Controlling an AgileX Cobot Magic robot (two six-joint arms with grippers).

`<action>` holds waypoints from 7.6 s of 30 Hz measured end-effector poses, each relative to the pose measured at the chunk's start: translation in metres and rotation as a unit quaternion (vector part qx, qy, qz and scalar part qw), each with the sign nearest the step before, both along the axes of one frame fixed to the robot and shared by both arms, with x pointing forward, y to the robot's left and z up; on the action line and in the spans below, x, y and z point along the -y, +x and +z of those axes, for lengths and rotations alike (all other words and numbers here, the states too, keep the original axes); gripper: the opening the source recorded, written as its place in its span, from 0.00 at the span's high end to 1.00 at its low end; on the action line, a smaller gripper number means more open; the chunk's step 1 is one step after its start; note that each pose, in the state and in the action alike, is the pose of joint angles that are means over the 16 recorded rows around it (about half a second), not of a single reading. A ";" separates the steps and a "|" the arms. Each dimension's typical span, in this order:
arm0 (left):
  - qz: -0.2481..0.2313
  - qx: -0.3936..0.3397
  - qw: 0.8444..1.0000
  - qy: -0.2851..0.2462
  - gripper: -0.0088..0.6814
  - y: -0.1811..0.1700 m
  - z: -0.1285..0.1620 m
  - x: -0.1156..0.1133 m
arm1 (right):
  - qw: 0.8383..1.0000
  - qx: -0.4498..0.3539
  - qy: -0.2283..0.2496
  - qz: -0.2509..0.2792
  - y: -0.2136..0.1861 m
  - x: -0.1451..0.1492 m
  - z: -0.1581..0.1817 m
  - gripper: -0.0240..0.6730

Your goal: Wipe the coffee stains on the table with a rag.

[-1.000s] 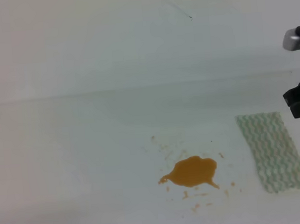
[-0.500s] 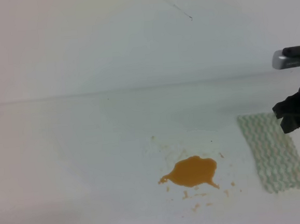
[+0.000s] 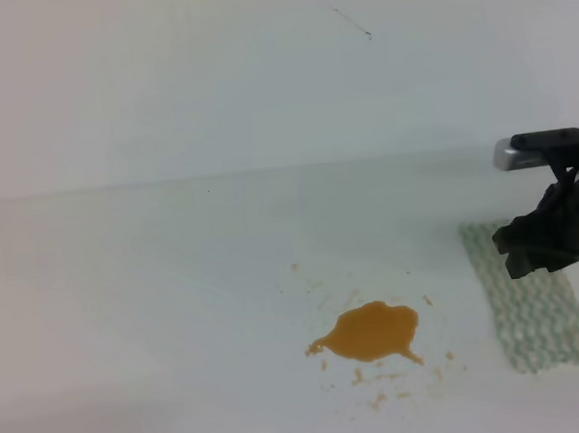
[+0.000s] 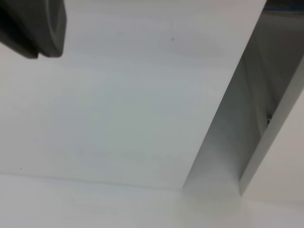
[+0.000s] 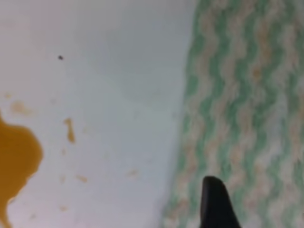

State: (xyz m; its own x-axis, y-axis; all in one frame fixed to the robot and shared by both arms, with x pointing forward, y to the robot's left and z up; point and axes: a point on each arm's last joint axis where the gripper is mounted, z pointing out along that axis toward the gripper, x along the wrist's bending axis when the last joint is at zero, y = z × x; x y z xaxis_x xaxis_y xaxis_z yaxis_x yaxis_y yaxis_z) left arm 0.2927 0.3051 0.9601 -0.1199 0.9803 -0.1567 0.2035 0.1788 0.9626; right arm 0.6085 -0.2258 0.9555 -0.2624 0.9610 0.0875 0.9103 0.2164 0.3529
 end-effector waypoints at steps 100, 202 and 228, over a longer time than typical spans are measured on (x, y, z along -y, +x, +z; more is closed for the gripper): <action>0.000 0.000 1.000 0.000 0.99 0.000 0.000 0.000 | 0.971 0.066 0.109 0.200 -0.025 -0.178 0.010 0.97; 0.000 0.000 1.000 0.000 0.99 0.000 0.000 0.000 | 0.997 0.073 0.021 0.022 -0.023 0.002 -0.014 0.82; 0.000 0.000 1.000 0.000 0.99 0.000 -0.001 0.000 | 0.949 0.300 0.046 0.080 -0.130 0.014 0.174 0.93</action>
State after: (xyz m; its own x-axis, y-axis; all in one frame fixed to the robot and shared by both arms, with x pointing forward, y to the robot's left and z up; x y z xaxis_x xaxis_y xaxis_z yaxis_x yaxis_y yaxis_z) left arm 0.2926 0.3051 0.9595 -0.1200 0.9803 -0.1567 0.2032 0.1788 0.9627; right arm 0.4786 -0.2400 1.1296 -0.4337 0.9001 -0.0416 0.4976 0.2777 0.8218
